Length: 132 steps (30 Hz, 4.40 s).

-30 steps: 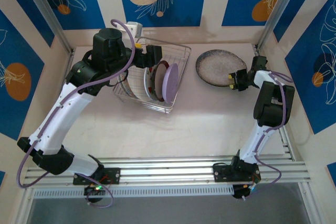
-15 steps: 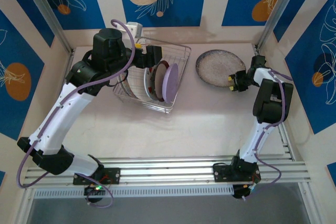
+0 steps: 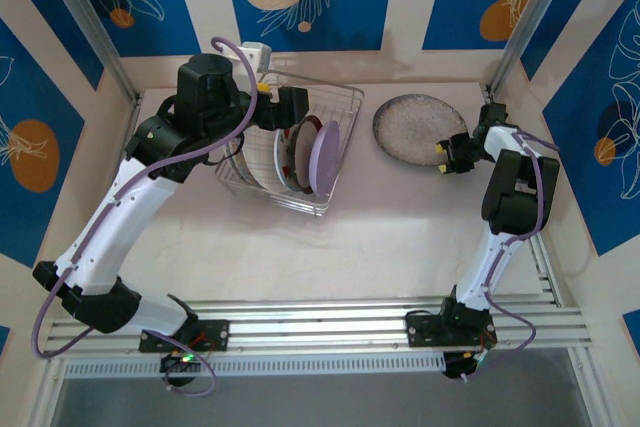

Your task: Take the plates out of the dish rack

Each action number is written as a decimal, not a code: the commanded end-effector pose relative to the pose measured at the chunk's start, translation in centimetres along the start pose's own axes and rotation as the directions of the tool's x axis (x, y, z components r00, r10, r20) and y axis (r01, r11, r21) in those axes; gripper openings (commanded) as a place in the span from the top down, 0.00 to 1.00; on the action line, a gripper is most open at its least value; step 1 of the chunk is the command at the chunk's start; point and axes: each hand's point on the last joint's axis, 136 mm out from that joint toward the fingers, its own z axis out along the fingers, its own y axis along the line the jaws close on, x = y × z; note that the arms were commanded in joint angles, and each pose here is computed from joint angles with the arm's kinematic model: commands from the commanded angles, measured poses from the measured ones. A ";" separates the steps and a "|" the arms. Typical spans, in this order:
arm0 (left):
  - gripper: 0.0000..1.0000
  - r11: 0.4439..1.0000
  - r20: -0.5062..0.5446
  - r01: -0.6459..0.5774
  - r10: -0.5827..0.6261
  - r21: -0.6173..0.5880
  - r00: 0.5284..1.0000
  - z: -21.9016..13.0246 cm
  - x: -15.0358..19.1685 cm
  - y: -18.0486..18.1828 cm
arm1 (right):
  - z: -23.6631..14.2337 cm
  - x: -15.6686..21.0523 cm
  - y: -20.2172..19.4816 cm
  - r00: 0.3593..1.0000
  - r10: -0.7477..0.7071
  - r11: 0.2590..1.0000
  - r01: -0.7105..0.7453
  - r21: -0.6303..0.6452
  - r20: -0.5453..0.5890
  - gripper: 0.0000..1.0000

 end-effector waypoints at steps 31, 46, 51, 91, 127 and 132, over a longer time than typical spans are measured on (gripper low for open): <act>0.09 0.998 -0.074 0.014 -0.018 -0.060 0.997 -0.8 0.1 1.2 | -4.8 0.8 -0.1 0.985 0.112 0.988 -0.125 0.094 0.133 0.24; 0.14 0.924 -0.159 0.212 -0.272 -0.319 0.949 -1.7 0.4 15.5 | -19.3 12.9 10.0 0.809 -0.386 0.837 0.509 -0.200 0.443 0.24; 0.18 0.911 -0.251 0.252 -0.340 -0.326 0.906 0.3 2.0 19.8 | -23.2 26.2 13.2 0.546 -0.678 0.372 0.832 -0.410 0.492 0.22; 0.47 0.936 -0.468 0.226 -0.333 -0.271 0.819 7.4 7.7 27.1 | -34.0 37.8 6.4 0.219 -0.771 -0.174 0.831 -0.528 0.598 0.19; 0.57 0.937 -0.562 0.109 -0.290 -0.333 0.775 7.6 10.5 27.0 | -32.5 37.7 6.4 0.279 -0.790 -0.114 0.809 -0.577 0.546 0.19; 0.58 0.943 -0.568 0.109 -0.280 -0.315 0.774 7.5 10.7 26.4 | -32.3 37.6 6.3 0.285 -0.793 -0.104 0.808 -0.580 0.539 0.19</act>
